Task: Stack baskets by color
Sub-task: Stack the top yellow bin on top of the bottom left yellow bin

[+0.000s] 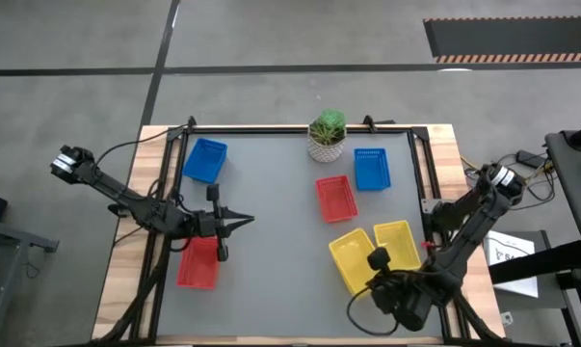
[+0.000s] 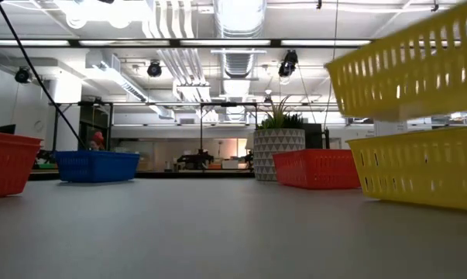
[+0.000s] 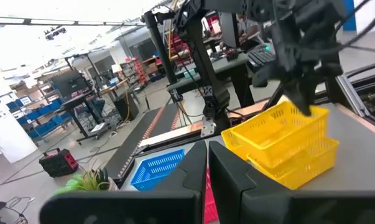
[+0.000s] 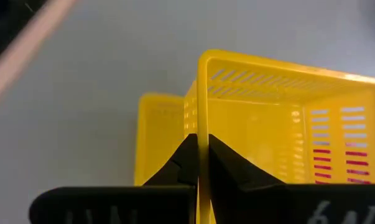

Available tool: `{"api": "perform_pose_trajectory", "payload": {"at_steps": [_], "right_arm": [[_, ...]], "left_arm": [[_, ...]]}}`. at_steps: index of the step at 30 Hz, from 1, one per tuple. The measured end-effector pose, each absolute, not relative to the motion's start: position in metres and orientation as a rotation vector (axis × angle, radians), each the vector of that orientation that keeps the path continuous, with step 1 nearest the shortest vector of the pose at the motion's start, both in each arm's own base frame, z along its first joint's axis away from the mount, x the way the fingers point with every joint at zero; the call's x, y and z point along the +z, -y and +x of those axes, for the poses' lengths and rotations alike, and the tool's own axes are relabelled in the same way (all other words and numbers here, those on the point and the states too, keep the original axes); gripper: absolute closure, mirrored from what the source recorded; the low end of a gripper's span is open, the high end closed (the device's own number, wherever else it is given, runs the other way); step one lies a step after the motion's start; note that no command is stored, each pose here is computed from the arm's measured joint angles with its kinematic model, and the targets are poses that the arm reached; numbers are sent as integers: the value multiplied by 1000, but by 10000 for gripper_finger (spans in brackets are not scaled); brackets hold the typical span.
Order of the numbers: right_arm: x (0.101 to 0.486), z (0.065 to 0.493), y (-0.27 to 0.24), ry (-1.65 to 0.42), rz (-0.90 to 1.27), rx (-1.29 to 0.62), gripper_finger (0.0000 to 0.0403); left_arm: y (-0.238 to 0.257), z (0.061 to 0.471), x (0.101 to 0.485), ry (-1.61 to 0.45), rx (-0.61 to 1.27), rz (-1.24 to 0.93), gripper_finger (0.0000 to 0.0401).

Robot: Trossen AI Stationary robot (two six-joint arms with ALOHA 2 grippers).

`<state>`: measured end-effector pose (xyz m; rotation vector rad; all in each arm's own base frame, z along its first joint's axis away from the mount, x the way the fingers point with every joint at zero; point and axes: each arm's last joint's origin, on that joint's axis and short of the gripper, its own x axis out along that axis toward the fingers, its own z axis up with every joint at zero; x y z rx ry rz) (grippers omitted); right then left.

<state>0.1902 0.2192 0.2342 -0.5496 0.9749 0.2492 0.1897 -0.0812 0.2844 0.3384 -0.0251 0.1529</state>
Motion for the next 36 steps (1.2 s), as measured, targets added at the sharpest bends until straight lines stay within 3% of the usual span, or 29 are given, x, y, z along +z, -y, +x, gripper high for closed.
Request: {"api": "perform_pose_trajectory", "payload": {"at_steps": [9,16,30,36], "right_arm": [[209,185,-216,-995,-479,310,394],[212,189,-215,-982,-373,234,388],[213,196,-210,-981,-285,168,292],[232,202,-218,-931,-262,197,279]], "left_arm": [[81,190,285,31,154,334,400],[81,190,285,30,157,334,400],[81,190,285,30,159,334,400],[81,190,285,29,159,334,400]]}}
